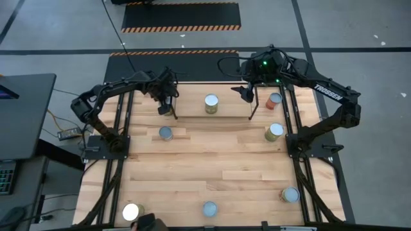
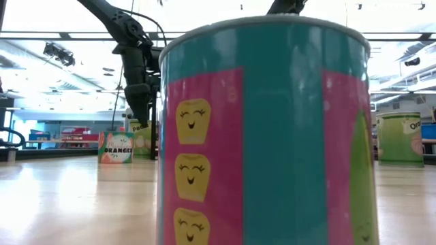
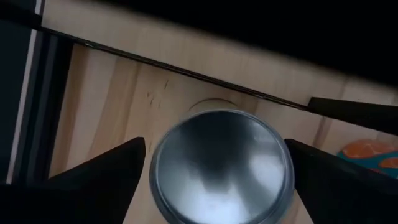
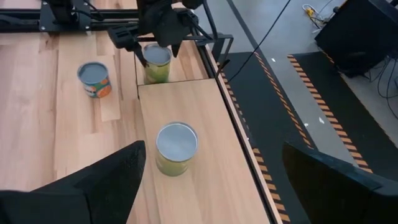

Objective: Pick and place cans onto a shelf
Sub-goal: Put the canned pears on the shelf aligned with the other canned pears

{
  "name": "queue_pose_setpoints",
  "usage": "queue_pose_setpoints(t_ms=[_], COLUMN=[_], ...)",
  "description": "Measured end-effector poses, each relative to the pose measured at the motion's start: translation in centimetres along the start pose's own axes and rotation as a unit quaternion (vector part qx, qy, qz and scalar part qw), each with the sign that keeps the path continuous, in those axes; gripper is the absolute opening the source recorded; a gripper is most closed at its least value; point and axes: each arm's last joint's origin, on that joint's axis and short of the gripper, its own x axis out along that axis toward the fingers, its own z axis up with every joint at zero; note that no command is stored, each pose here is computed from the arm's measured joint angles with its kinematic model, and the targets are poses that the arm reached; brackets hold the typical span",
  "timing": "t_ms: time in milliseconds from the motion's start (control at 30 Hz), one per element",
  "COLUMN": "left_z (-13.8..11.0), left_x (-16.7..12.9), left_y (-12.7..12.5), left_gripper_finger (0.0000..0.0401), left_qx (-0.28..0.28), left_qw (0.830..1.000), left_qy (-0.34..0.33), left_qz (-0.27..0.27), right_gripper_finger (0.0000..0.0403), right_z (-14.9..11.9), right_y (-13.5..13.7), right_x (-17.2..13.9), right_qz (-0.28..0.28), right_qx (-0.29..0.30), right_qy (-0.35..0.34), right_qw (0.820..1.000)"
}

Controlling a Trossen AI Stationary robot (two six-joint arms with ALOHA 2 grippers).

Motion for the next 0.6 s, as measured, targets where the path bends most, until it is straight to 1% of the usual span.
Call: queue_pose_setpoints(t_ms=[100,267,333,467,600], left_z=[0.0,-0.5,-0.9,-1.9,-2.7], left_x=[0.0,-0.3,-0.8,-3.1,-7.2], left_y=[0.0,-0.2,-0.4,-0.9,-1.4], left_gripper_finger=[0.0372,0.0319,0.0319,0.0319,0.0320], left_qx=[0.000,-0.004,-0.007,-0.024,-0.037], left_qw=[1.000,1.000,0.999,0.997,0.995], left_qy=[0.000,0.025,0.038,0.069,0.079], left_qz=[0.000,0.005,0.005,0.013,0.039], right_gripper_finger=[0.0381,0.0381,0.0381,0.0381,0.0381], right_z=[0.0,0.0,0.0,0.0,0.0], right_y=[0.0,0.0,0.0,0.0,0.0], right_x=[0.0,0.0,0.0,0.0,0.0], right_qz=[0.000,0.001,0.001,0.001,0.001], right_qx=[0.000,0.000,0.000,-0.001,-0.005], right_qy=[0.001,0.002,0.002,0.002,0.002], right_qw=[1.000,1.000,1.000,1.000,1.000])
